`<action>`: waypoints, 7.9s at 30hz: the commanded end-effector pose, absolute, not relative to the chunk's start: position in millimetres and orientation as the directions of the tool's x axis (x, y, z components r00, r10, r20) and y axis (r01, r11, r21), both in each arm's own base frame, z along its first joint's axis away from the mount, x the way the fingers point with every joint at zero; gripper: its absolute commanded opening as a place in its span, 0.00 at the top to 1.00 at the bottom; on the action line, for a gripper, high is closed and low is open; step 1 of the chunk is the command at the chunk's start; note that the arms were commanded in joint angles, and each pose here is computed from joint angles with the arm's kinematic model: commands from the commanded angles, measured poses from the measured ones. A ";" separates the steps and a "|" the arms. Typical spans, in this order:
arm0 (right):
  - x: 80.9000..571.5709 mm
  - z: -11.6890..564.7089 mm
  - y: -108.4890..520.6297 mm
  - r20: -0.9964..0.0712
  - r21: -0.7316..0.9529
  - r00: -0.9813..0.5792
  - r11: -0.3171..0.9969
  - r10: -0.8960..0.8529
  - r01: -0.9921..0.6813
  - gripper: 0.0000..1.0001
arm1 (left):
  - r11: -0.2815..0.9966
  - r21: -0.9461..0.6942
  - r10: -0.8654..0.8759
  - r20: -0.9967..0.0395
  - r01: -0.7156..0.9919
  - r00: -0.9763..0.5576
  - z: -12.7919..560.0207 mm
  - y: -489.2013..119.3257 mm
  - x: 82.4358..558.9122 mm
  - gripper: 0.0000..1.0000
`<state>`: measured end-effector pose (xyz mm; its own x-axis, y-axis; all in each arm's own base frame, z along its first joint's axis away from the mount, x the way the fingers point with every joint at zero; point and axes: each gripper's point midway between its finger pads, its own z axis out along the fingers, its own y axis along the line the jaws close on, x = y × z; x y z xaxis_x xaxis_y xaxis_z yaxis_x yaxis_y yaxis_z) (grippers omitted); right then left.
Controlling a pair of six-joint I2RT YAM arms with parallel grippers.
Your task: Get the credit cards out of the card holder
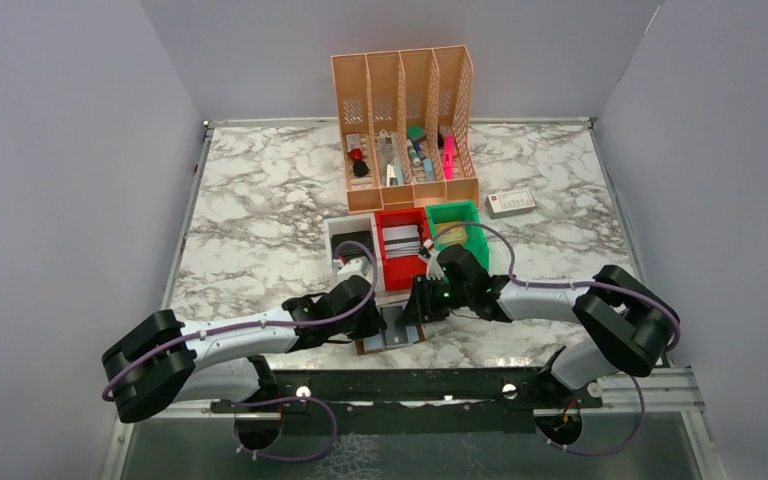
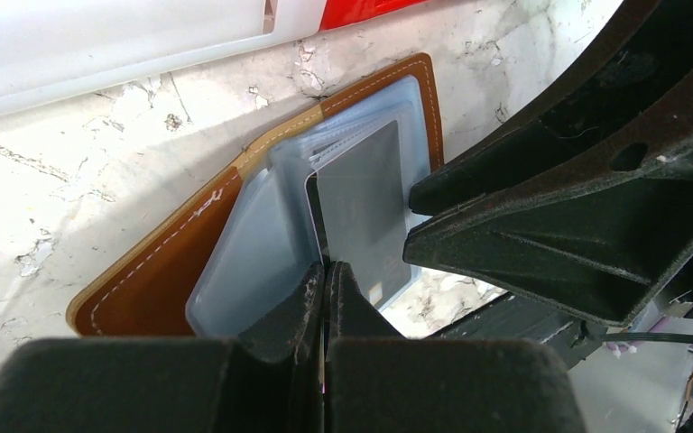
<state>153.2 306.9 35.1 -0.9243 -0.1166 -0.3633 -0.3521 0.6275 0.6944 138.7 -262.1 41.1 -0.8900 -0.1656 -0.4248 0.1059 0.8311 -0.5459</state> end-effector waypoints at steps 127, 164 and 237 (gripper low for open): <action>157.6 1.0 326.6 -0.260 0.671 -0.951 0.677 -0.167 -0.302 0.78 | 0.640 -0.763 -0.473 -0.299 -0.090 -0.829 28.3 -220.8 143.6 0.88; 156.7 0.0 325.8 -0.256 0.671 -0.952 0.679 -0.166 -0.299 0.78 | 0.616 -0.784 -0.468 -0.290 -0.073 -0.835 31.4 -223.5 140.6 1.00; 133.7 -15.2 330.8 -0.227 0.630 -0.946 0.706 -0.231 -0.323 0.74 | 0.545 -0.818 -0.543 -0.180 -0.181 -0.820 14.5 -203.4 122.9 0.56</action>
<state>147.3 359.3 26.6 -0.9235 -0.2101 -0.3210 -0.3811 0.5977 0.7054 134.5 -209.5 37.3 -0.8113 -0.5329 -0.2405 -0.1285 0.5638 -0.8159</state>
